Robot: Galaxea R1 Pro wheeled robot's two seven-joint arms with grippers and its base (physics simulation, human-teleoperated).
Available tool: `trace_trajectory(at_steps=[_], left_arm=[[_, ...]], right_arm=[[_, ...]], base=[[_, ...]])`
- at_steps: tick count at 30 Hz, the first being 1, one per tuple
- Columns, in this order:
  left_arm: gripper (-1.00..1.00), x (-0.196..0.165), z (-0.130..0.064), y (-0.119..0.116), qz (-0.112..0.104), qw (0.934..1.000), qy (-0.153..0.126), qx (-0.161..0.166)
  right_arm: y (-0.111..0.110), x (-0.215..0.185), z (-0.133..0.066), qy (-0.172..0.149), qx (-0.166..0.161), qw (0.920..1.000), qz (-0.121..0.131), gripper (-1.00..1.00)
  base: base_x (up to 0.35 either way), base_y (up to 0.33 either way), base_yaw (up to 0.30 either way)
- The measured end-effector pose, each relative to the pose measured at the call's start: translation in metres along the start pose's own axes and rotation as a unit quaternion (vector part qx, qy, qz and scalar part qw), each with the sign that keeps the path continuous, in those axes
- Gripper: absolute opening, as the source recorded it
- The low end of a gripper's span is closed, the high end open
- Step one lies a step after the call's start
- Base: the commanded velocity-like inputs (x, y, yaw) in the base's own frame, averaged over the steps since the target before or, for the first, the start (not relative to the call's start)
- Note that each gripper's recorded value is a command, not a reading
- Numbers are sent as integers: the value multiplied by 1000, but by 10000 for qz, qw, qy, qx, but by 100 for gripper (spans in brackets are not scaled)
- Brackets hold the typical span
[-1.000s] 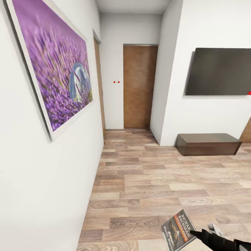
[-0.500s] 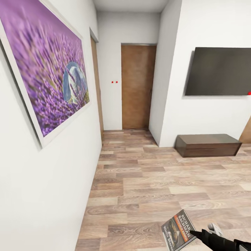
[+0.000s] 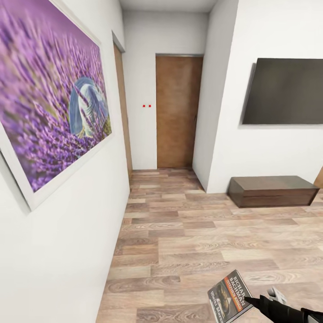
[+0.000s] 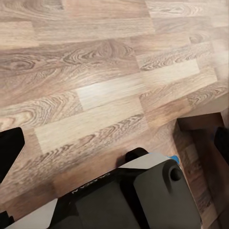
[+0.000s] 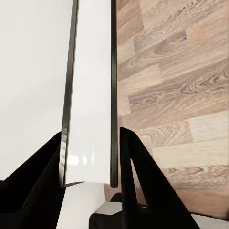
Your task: In the bedroom, move the book from the bed onto either nightstand, and place the two sandals side by side next to the bed.
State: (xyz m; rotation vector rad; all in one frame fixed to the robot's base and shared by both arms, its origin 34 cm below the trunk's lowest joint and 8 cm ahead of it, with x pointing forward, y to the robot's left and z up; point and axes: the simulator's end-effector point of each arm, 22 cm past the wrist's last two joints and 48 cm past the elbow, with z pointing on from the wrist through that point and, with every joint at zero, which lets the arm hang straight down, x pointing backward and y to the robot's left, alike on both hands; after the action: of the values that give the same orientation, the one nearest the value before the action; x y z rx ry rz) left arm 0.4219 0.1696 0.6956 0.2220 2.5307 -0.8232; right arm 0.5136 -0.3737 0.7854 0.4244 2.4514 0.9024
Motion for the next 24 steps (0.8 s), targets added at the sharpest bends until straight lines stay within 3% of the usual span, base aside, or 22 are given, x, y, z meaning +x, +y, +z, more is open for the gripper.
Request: trace_trajectory(at_steps=[24], left_arm=[[100, 0, 0, 0, 1, 10000, -2, -3]], right_arm=[[0, 0, 0, 2, 0, 10000, -3, -100]], base=[[332, 0, 0]])
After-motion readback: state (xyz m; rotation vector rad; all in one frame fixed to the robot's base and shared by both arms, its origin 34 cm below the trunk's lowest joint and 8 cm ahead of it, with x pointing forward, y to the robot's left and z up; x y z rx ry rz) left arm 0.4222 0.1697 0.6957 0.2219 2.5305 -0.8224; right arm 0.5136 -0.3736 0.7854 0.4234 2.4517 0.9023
